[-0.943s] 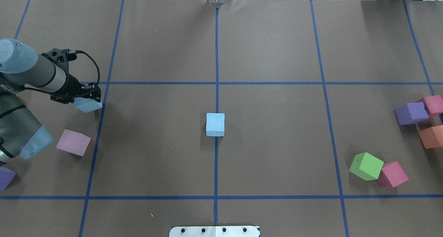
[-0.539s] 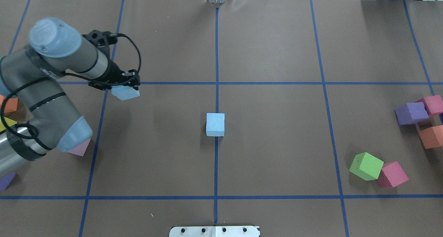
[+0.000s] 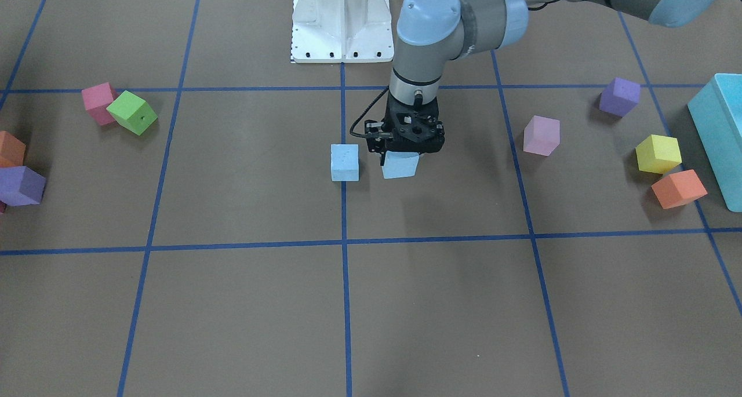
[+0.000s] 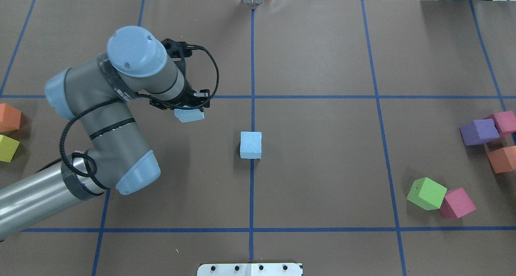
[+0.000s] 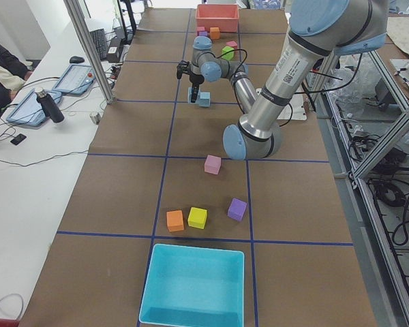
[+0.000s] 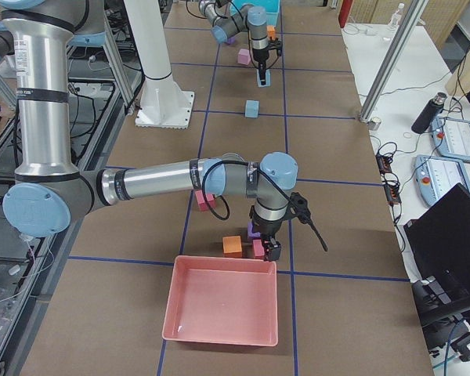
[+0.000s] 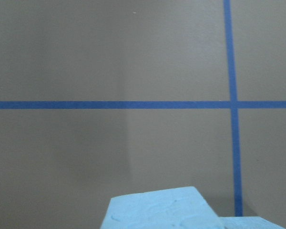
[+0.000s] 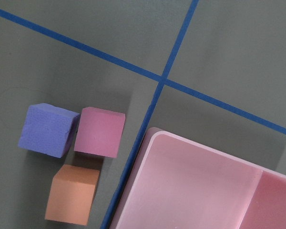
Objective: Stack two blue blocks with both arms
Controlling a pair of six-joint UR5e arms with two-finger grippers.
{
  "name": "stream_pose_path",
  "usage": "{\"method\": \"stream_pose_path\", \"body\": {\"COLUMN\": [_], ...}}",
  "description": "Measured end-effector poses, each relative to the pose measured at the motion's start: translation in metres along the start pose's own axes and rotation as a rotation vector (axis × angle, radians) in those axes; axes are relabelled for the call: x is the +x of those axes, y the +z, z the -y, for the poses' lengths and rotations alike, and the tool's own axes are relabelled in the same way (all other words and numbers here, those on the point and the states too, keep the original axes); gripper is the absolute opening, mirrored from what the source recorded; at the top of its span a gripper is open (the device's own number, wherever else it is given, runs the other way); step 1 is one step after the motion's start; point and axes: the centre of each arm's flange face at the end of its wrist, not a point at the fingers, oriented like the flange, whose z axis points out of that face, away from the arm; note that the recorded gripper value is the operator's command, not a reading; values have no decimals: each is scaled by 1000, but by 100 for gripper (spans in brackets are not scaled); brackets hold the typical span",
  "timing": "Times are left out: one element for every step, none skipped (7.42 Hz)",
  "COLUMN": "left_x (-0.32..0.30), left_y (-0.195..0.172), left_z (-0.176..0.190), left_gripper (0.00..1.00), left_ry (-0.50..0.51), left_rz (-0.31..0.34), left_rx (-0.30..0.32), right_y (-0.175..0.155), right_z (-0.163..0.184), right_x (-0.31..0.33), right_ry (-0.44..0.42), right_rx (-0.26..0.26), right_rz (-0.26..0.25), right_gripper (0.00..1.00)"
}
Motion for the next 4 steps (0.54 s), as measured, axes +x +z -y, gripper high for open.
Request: {"method": "stream_pose_path", "body": {"left_x": [29, 50, 64, 71], "left_y": [7, 12, 18, 24], "left_z": [-3, -4, -11, -21], "left_gripper": [0, 0, 1, 3], "left_ry": [20, 35, 50, 64], "left_rz": [7, 12, 16, 22], "left_rx": [6, 6, 6, 4], "right_y": [1, 2, 2, 2], "right_z": [-1, -2, -2, -2], "right_x": [0, 0, 1, 1], "right_ry": [2, 3, 3, 4], "right_rx": [-2, -3, -3, -4], "right_rz": [1, 1, 2, 2], "right_gripper": [100, 100, 100, 100]}}
